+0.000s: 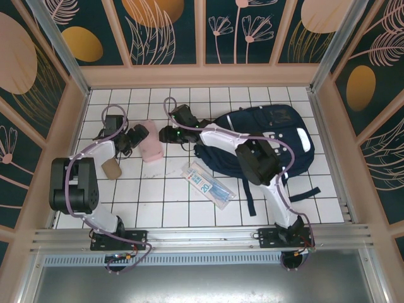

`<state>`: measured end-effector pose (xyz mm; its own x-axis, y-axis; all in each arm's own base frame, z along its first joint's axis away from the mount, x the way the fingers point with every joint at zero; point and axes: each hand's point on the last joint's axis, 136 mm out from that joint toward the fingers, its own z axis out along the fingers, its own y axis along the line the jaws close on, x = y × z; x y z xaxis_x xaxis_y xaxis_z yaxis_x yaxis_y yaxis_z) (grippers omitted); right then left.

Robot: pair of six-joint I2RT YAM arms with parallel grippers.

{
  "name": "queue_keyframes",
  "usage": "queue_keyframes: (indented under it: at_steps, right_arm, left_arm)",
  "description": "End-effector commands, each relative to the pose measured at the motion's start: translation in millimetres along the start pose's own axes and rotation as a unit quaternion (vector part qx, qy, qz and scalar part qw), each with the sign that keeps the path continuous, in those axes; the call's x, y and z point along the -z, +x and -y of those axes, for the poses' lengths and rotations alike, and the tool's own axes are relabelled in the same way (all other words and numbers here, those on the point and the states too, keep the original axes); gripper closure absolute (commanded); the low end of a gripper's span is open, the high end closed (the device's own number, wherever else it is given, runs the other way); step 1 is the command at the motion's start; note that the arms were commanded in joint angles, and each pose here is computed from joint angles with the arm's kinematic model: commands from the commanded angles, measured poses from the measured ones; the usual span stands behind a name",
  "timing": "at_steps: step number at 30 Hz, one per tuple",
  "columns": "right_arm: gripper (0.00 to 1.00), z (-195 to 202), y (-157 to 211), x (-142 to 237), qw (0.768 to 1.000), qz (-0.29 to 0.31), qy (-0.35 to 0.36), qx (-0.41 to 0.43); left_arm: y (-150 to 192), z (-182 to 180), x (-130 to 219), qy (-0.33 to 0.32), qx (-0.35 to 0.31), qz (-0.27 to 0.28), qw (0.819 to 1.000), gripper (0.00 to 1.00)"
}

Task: Pack the student bag
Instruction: Pick up the pencil pouch from the middle-left of the table.

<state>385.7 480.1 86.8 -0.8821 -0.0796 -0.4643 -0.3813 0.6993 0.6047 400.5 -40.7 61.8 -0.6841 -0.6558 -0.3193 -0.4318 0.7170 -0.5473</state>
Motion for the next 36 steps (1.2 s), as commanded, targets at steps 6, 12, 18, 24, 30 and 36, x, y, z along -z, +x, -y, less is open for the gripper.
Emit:
queue_keyframes:
  at_steps: [6,12,18,24,30,36]
  right_arm:
    - [0.56,-1.7,12.1,-43.2,0.999,-0.032,-0.014,-0.001]
    - [0.61,-1.8,24.5,-64.1,0.997,-0.063,-0.039,-0.013]
    - [0.69,-1.3,36.0,-68.8,0.993,-0.087,-0.070,-0.038]
    - [0.69,0.3,29.4,-61.1,0.991,-0.083,-0.087,-0.056]
    - [0.70,-0.3,19.1,-53.6,0.990,-0.077,-0.097,-0.063]
    - [0.70,1.6,15.3,-47.2,0.990,-0.074,-0.098,-0.068]
  left_arm:
    - [24.0,-6.6,-23.0,0.029,-0.001,-0.042,0.999,0.16]
    - [29.7,15.7,-23.1,0.102,0.005,-0.055,0.993,0.18]
    - [40.7,45.4,-16.5,0.205,0.021,-0.084,0.975,0.24]
    - [32.1,82.6,17.2,0.297,0.001,-0.065,0.953,0.24]
    - [32.0,79.7,12.2,0.292,0.001,-0.065,0.954,0.26]
    - [26.1,71.4,4.8,0.271,0.014,-0.046,0.961,0.27]
